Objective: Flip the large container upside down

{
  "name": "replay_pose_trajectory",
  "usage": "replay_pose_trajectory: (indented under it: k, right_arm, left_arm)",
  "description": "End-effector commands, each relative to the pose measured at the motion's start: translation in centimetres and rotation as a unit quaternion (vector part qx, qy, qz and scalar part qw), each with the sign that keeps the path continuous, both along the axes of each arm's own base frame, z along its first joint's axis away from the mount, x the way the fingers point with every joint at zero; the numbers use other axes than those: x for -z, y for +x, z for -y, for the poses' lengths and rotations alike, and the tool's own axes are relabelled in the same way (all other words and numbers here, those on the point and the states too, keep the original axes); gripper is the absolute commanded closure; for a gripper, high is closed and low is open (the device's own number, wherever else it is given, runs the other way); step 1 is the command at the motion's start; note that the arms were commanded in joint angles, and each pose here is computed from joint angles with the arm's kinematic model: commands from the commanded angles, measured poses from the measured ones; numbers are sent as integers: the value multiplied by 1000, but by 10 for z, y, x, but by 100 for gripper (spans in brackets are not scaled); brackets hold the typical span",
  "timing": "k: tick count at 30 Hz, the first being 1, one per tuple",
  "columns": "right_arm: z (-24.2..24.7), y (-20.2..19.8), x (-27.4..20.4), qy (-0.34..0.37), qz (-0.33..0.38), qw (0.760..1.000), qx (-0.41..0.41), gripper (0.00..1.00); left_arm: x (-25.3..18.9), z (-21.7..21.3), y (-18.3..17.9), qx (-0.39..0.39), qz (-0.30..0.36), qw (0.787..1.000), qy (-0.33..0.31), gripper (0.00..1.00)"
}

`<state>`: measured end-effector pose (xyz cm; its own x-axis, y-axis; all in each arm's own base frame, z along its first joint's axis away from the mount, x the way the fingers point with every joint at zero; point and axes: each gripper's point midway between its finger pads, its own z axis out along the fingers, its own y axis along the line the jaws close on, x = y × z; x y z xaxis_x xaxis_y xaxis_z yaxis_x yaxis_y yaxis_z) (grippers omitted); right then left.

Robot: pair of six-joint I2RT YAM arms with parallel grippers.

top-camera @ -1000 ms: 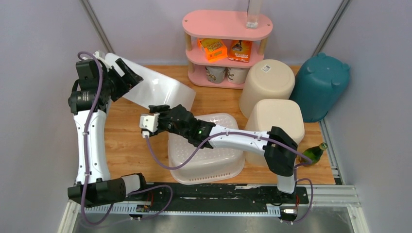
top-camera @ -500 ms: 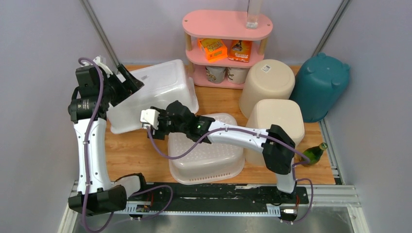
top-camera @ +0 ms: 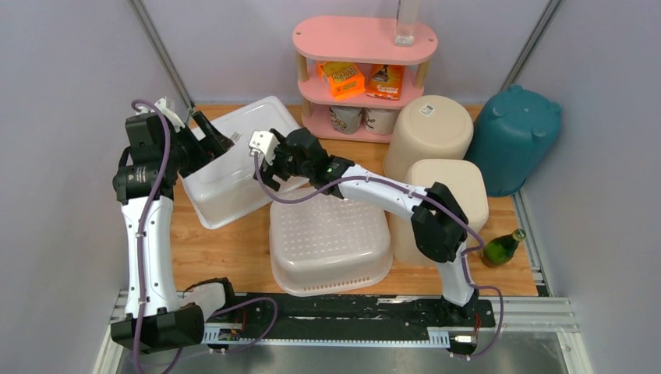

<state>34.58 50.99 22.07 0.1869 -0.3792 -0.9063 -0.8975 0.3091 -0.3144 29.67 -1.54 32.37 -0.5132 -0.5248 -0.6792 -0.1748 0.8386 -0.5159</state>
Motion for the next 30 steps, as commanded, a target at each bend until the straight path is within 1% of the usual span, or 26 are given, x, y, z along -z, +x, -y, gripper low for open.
replay_pose_trajectory:
  k: [1, 7, 10, 12, 14, 15, 16, 18, 19, 22, 27, 30]
  right_arm:
    - [5, -27, -94, 67, 7, 997, -34, 2]
    - [60, -21, -182, 109, 4, 994, 17, 0]
    - [100, -4, -206, 127, -16, 987, 96, 0]
    - [134, 10, -219, 142, -23, 973, 180, 0]
    - [169, 20, -230, 148, -16, 953, 264, 0]
    - [189, 25, -238, 153, -11, 939, 308, 0]
    - [206, 26, -245, 158, -9, 926, 342, 0]
    - [236, 25, -258, 158, -3, 910, 383, 0]
    - [250, 20, -266, 161, 0, 906, 392, 0]
    - [274, 5, -269, 161, 5, 903, 398, 0]
    - [285, -24, -257, 168, -21, 911, 375, 0]
    - [284, -31, -254, 174, -33, 915, 362, 0]
  left_arm:
    - [-13, 1, 0, 31, 40, 998, 27, 0]
    - [-14, 7, 2, 86, 55, 993, 62, 0]
    - [-19, 2, 4, 106, 73, 986, 103, 0]
    - [-24, -1, 6, 118, 89, 980, 136, 0]
    - [-33, -6, 8, 126, 108, 971, 174, 0]
    - [-36, -10, 8, 135, 116, 964, 199, 0]
    - [-44, -12, 8, 132, 124, 960, 213, 0]
    - [-53, -19, 7, 137, 129, 949, 252, 0]
    - [-54, -21, 8, 145, 130, 943, 270, 0]
    - [-55, -23, 7, 157, 128, 936, 287, 0]
    - [-50, -17, 9, 158, 120, 945, 259, 0]
    - [-46, -14, 10, 160, 120, 948, 246, 0]
